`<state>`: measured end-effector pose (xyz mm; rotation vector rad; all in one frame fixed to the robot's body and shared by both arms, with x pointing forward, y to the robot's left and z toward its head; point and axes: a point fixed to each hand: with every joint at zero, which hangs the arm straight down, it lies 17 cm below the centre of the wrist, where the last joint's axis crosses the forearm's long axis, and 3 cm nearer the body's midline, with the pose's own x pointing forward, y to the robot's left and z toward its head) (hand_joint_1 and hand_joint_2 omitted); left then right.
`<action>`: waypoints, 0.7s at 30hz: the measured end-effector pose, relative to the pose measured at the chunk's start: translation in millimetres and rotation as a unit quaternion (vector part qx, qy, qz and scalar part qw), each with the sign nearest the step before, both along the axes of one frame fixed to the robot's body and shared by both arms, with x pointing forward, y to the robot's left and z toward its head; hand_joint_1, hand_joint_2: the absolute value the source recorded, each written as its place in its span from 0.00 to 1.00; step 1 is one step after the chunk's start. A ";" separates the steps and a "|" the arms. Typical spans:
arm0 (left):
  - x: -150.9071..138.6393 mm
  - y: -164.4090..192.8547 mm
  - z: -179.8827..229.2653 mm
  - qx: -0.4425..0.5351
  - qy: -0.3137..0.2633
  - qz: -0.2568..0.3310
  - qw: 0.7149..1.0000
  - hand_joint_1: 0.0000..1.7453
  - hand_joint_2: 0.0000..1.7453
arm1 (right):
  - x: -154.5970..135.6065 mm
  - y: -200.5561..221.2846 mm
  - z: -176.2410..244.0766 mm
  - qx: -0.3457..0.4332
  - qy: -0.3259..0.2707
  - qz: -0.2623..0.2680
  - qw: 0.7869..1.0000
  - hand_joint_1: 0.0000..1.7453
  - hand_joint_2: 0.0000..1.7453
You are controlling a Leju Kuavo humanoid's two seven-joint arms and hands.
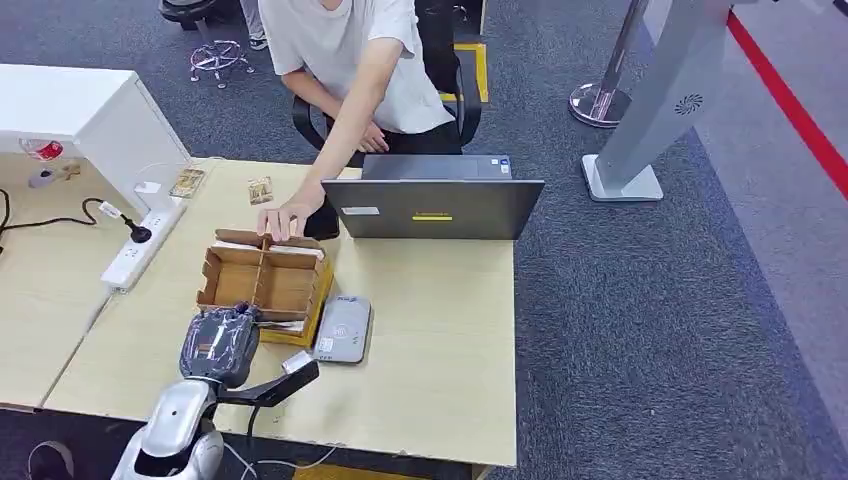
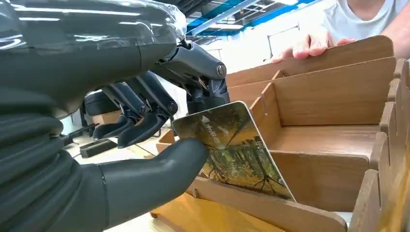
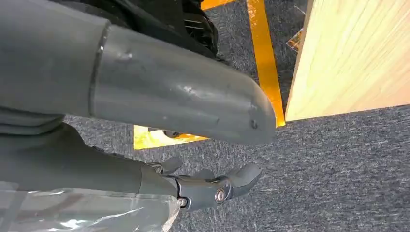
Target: Pass the card to the sensor for recognition and then transmit it.
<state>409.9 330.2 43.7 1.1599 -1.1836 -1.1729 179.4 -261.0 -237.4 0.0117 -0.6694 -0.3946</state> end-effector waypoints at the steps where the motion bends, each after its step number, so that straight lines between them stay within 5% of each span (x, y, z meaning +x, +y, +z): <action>1: 0.0 0.3 0.0 0.000 0.000 0.000 1.000 1.00 1.00 | 0.0 -0.1 0.0 0.000 0.000 0.000 1.000 0.00 0.00; 21: 11.0 1.7 40.0 0.018 -0.062 0.002 0.998 1.00 1.00 | 4.9 -3.3 2.2 0.000 -0.008 -0.011 1.000 0.00 0.00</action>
